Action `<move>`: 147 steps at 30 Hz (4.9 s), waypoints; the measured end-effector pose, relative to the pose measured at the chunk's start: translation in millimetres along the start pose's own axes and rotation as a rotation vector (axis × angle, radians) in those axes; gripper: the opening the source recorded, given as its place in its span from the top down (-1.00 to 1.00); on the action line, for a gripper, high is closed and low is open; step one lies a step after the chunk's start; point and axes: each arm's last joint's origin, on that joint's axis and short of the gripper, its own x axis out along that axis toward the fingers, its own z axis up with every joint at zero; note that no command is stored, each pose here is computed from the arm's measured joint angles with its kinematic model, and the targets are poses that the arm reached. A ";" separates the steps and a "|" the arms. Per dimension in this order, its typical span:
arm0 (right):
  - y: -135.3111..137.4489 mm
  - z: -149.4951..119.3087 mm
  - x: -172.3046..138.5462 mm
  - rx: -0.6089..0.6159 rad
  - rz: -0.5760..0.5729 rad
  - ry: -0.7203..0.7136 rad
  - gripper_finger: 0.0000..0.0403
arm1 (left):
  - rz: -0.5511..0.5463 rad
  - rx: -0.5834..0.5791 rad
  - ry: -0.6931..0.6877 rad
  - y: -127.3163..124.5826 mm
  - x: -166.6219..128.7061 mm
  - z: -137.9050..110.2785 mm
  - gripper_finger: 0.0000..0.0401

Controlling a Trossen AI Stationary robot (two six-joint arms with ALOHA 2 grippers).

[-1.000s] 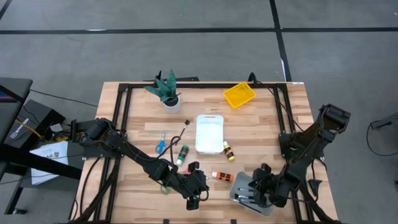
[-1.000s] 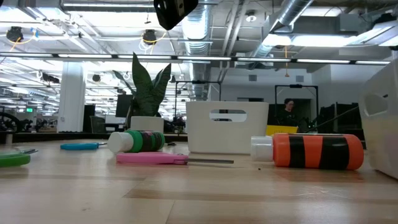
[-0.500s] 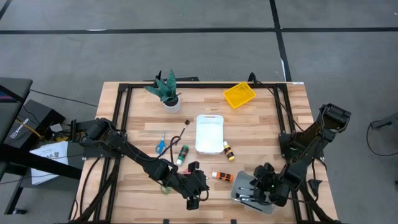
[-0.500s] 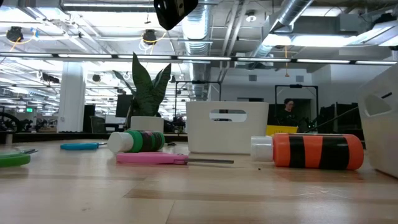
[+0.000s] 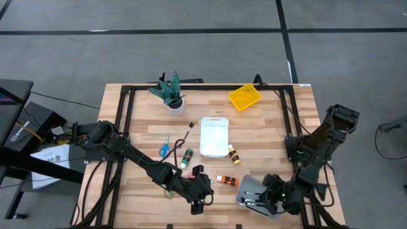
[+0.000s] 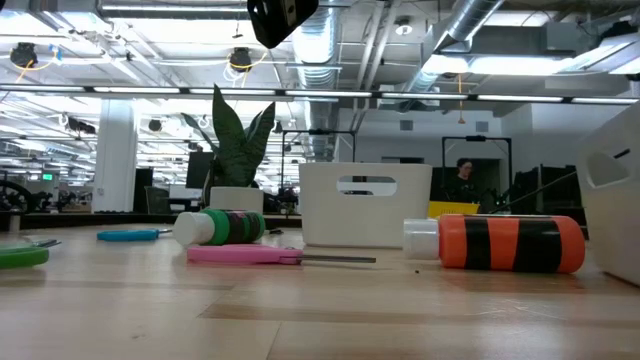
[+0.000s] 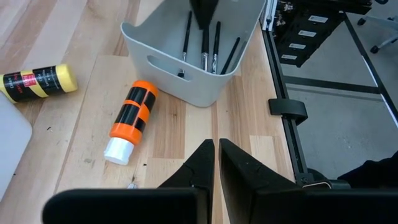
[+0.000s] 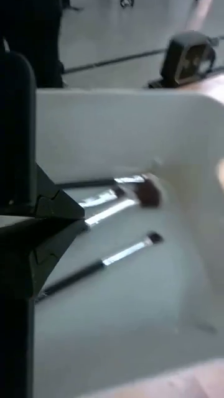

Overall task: Pick & Place Paint Supplies
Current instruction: Put the blue scissors into the white bin

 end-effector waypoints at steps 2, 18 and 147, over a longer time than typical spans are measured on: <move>4.0 -4.9 -3.9 0.002 0.015 0.013 0.98 | 0.000 0.000 0.000 0.0 0.0 0.0 0.92; 14.2 7.1 -11.6 -0.040 -0.092 -0.021 1.00 | 0.031 -0.001 -0.014 2.3 0.5 1.1 0.92; -8.5 139.5 -95.0 0.044 -0.132 -0.389 0.81 | 0.593 -0.926 0.120 183.4 -117.2 -150.3 0.65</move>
